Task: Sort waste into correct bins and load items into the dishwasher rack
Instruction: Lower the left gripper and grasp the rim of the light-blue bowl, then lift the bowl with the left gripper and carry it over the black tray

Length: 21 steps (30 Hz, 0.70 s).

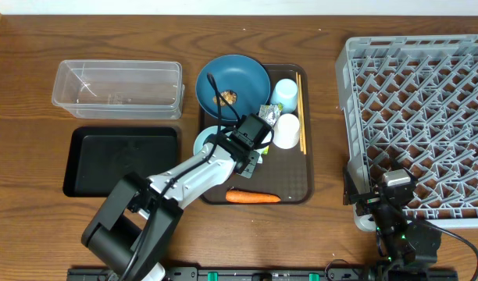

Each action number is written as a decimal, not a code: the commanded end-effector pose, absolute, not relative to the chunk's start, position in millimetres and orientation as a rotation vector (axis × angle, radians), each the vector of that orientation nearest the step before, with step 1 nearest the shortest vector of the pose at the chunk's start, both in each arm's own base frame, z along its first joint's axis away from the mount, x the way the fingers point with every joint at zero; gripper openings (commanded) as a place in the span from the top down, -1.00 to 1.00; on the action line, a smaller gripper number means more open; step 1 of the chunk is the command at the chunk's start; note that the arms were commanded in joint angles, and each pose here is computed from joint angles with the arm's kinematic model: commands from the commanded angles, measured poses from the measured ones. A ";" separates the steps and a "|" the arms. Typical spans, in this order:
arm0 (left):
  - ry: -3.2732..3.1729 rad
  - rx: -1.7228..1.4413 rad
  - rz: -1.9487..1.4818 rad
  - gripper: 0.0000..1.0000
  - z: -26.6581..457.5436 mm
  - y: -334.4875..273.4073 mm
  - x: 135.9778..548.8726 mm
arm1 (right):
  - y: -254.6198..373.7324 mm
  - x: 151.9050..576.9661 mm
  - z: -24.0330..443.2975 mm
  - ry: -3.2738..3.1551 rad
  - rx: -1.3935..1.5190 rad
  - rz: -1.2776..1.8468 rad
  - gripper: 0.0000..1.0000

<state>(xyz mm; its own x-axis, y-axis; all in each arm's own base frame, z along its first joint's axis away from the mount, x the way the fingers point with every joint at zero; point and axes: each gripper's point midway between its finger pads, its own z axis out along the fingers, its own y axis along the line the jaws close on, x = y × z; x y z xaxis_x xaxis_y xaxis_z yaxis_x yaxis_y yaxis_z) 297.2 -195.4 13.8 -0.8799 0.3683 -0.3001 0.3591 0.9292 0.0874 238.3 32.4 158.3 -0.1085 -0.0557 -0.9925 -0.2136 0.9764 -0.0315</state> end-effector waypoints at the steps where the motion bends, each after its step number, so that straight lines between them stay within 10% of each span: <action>1: 2.782 0.487 0.054 0.87 16.1 -188.3 293.7 | 32.1 238.3 157.1 1.678 -0.216 0.126 -0.99; 21: 2.770 0.465 0.022 0.88 30.8 -189.4 292.2 | 32.1 238.3 157.1 1.678 -0.216 0.126 -0.98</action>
